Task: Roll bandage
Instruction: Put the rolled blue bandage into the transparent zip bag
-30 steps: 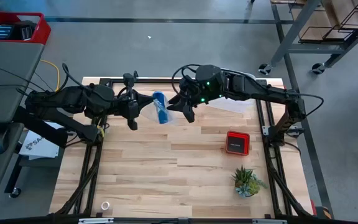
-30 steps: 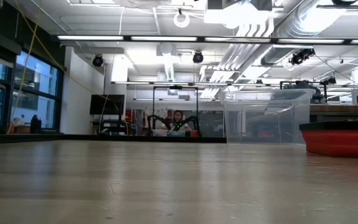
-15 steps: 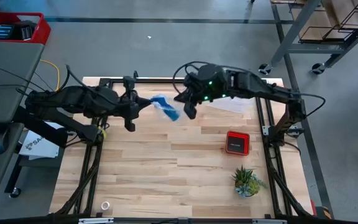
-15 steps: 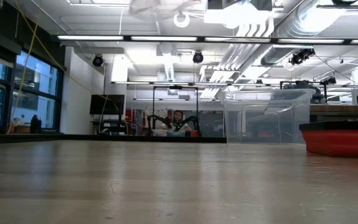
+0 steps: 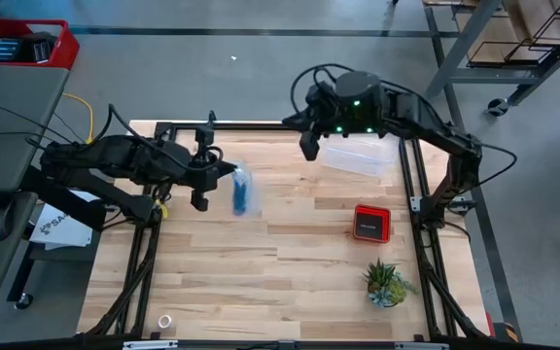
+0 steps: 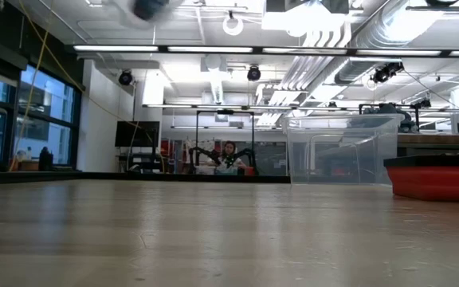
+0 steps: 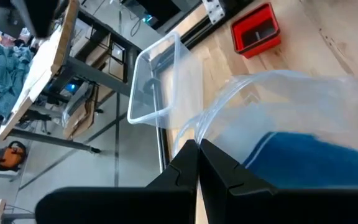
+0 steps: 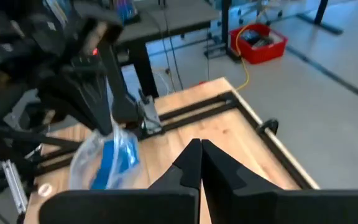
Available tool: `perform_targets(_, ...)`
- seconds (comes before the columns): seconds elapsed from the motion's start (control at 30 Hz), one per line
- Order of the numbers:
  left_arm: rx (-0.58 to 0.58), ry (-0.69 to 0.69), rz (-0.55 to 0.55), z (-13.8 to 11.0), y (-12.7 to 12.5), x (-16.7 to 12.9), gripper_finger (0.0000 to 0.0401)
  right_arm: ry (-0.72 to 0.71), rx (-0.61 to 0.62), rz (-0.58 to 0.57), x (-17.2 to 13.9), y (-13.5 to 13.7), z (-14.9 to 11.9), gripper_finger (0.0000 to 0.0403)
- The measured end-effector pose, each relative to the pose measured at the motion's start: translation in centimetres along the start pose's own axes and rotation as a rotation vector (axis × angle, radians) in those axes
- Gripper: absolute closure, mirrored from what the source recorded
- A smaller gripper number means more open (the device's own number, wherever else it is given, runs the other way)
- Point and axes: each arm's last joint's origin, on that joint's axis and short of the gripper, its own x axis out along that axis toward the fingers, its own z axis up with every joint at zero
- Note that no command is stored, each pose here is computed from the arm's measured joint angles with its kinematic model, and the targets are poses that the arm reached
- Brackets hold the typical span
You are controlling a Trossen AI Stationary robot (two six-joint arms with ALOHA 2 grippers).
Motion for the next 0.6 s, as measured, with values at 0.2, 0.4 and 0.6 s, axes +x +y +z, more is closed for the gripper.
perform_targets(0.2,-0.027,-0.027,0.058,-0.1,0.6,-0.9,0.0401,0.020,0.004,0.031,-1.1,0.1,0.3,0.0392)
perform_targets(0.4,-0.040,-0.058,0.115,-0.5,1.3,-2.2,0.0401,0.147,-0.078,0.047,-0.5,0.8,-1.3,0.0311)
perform_targets(0.6,-0.026,-0.075,0.125,-0.4,1.5,-2.4,0.0401,0.158,-0.251,0.184,1.6,3.0,-2.2,0.0255)
